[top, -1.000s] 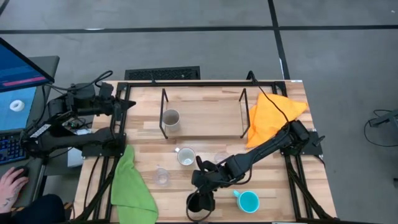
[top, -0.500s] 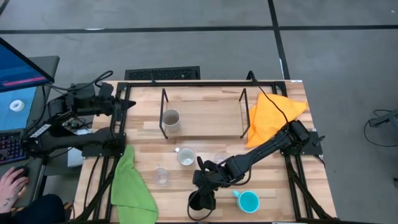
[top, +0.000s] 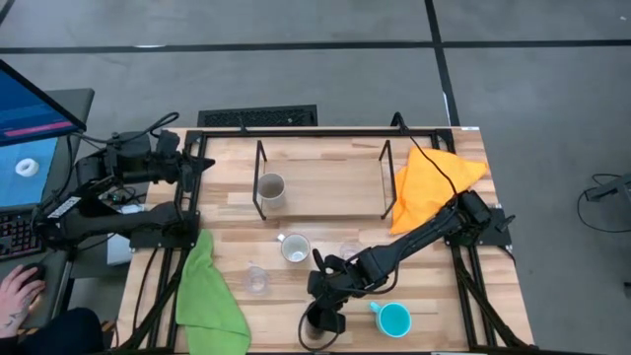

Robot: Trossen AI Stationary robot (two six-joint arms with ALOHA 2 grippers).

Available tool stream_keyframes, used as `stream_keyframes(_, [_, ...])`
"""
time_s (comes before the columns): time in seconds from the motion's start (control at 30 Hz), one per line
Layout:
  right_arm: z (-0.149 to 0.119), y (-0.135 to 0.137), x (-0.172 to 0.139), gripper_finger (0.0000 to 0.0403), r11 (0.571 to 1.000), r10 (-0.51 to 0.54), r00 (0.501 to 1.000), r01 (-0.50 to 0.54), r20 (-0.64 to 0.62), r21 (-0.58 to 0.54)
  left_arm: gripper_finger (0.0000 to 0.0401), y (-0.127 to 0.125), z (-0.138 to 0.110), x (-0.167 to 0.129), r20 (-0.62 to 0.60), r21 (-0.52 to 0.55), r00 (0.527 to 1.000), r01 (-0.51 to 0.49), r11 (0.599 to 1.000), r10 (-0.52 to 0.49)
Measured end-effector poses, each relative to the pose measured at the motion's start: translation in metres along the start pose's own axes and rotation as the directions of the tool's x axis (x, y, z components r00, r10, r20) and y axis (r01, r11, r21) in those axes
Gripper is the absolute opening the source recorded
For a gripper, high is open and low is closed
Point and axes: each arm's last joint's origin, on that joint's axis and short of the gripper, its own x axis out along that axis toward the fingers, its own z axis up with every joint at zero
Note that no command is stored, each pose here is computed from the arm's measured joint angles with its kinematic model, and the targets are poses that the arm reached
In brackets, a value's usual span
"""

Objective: Stack small to large cups/mugs on shelf
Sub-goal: Put the black cup on the shelf

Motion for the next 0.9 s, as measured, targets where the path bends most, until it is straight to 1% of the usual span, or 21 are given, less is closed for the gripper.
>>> stream_keyframes(0.07, [0.0, 0.0, 0.0, 0.0016, 1.0, 0.0, 1.0, 0.0, -0.001, 0.012, 0.0, 0.0, 0.0, 0.0, 0.0, 0.001, 1.0, 0.0, 1.0, 0.0])
stream_keyframes(0.23, [0.0, 0.0, -0.006, 0.0008, 1.0, 0.002, 1.0, -0.002, 0.0, 0.02, 0.0, 0.0, 0.0, 0.0, 0.0, 0.001, 1.0, 0.0, 1.0, 0.0])
stream_keyframes(0.33, [0.0, 0.001, -0.017, 0.0005, 1.0, 0.005, 1.0, -0.005, 0.003, 0.021, 0.0, 0.0, 0.0, 0.0, 0.0, 0.001, 1.0, 0.0, 1.0, 0.0])
stream_keyframes(0.4, [0.002, 0.002, -0.031, 0.0005, 1.0, 0.013, 1.0, -0.014, 0.028, 0.026, 0.0, 0.0, 0.0, 0.0, 0.0, 0.001, 1.0, 0.0, 1.0, 0.0])
stream_keyframes(0.53, [0.005, 0.004, -0.068, 0.0004, 1.0, 0.007, 0.996, -0.01, 0.091, 0.029, 0.0, 0.0, 0.0, 0.0, 0.002, -0.007, 1.0, 0.001, 1.0, -0.001])
stream_keyframes(0.67, [0.003, 0.005, -0.118, 0.0003, 0.999, 0.022, 0.983, -0.028, 0.181, 0.026, 0.0, 0.0, 0.0, 0.0, 0.003, -0.014, 1.0, 0.002, 1.0, -0.002])
stream_keyframes(0.73, [-0.002, 0.008, -0.145, 0.0003, 0.999, 0.027, 0.972, -0.032, 0.232, 0.02, 0.0, 0.0, 0.0, 0.0, 0.003, -0.022, 1.0, 0.002, 1.0, -0.002])
stream_keyframes(0.83, [-0.012, 0.013, -0.184, 0.0003, 0.999, 0.018, 0.945, -0.028, 0.327, 0.026, 0.0, 0.0, 0.0, 0.0, 0.004, -0.029, 1.0, 0.001, 1.0, -0.001])
stream_keyframes(0.9, [-0.02, 0.016, -0.206, 0.0003, 0.999, -0.006, 0.913, -0.007, 0.407, 0.031, 0.0, 0.0, 0.0, 0.0, 0.004, -0.029, 1.0, 0.002, 1.0, -0.002])
